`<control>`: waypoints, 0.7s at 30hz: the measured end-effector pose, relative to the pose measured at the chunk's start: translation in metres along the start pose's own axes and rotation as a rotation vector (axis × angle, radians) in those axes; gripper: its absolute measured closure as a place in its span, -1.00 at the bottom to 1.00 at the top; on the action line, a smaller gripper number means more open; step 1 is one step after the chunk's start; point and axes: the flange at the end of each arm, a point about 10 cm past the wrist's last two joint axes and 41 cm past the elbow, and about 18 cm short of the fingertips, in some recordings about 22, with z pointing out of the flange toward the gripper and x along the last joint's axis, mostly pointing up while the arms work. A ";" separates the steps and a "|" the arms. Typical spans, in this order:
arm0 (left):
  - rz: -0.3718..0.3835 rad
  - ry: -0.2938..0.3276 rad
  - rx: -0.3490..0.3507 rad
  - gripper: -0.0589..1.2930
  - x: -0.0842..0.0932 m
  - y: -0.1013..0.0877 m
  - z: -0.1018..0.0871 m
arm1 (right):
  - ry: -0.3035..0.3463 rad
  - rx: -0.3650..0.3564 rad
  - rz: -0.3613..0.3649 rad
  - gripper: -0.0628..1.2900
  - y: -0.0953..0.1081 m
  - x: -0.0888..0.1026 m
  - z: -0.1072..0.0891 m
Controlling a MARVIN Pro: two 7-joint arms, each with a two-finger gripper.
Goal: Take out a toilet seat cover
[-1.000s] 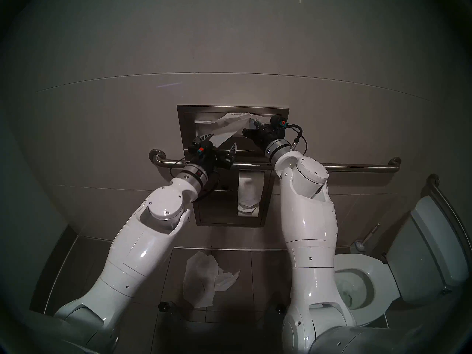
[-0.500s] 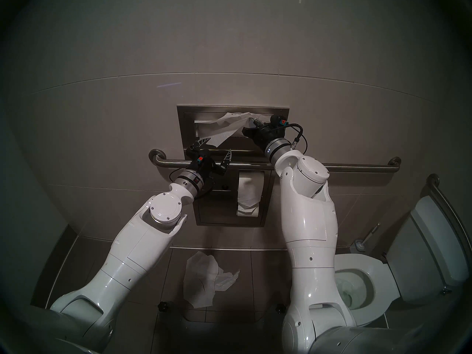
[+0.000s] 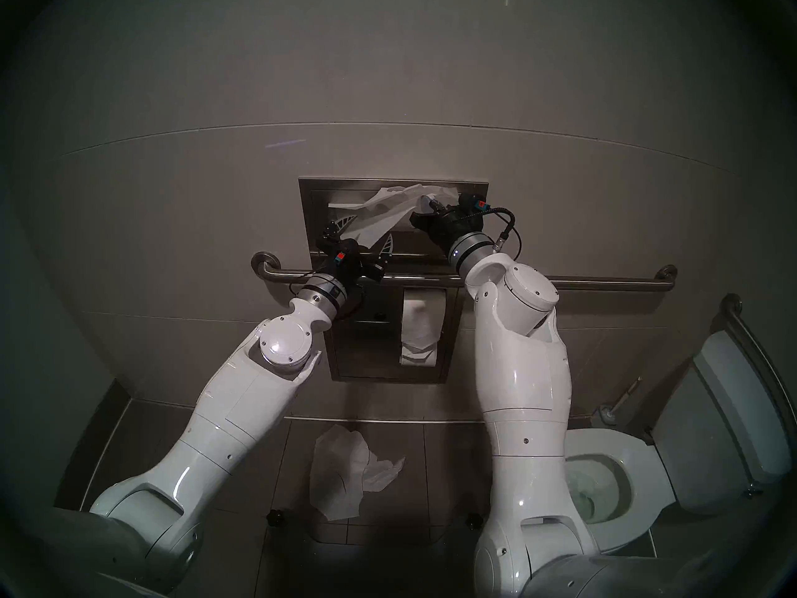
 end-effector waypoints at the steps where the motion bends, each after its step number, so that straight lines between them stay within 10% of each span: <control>1: -0.001 0.001 0.001 -0.95 0.000 0.000 0.000 | 0.000 -0.001 0.000 0.96 0.000 0.000 0.000; 4: -0.005 0.005 0.006 -0.74 -0.001 0.000 0.000 | 0.000 -0.003 0.002 0.96 0.001 0.001 -0.001; 7: -0.012 0.009 0.011 0.81 -0.001 -0.002 0.000 | -0.001 -0.004 0.004 0.96 0.001 0.002 -0.002; 8: -0.015 0.010 0.013 0.94 -0.001 -0.003 0.000 | -0.003 -0.004 0.005 0.96 0.001 0.002 -0.002; 16: -0.030 0.017 -0.008 0.93 0.001 -0.004 -0.002 | -0.014 0.004 0.009 0.96 -0.002 0.000 -0.002; 19: -0.031 0.018 -0.022 -0.23 0.001 -0.003 -0.005 | -0.018 0.009 0.011 0.96 -0.003 -0.001 -0.001; 20: -0.031 0.015 -0.031 -0.91 0.000 -0.002 -0.006 | -0.020 0.013 0.012 0.96 -0.005 -0.002 -0.001; 21: -0.032 0.013 -0.034 -0.91 0.000 -0.002 -0.007 | -0.020 0.014 0.012 0.96 -0.005 -0.002 -0.001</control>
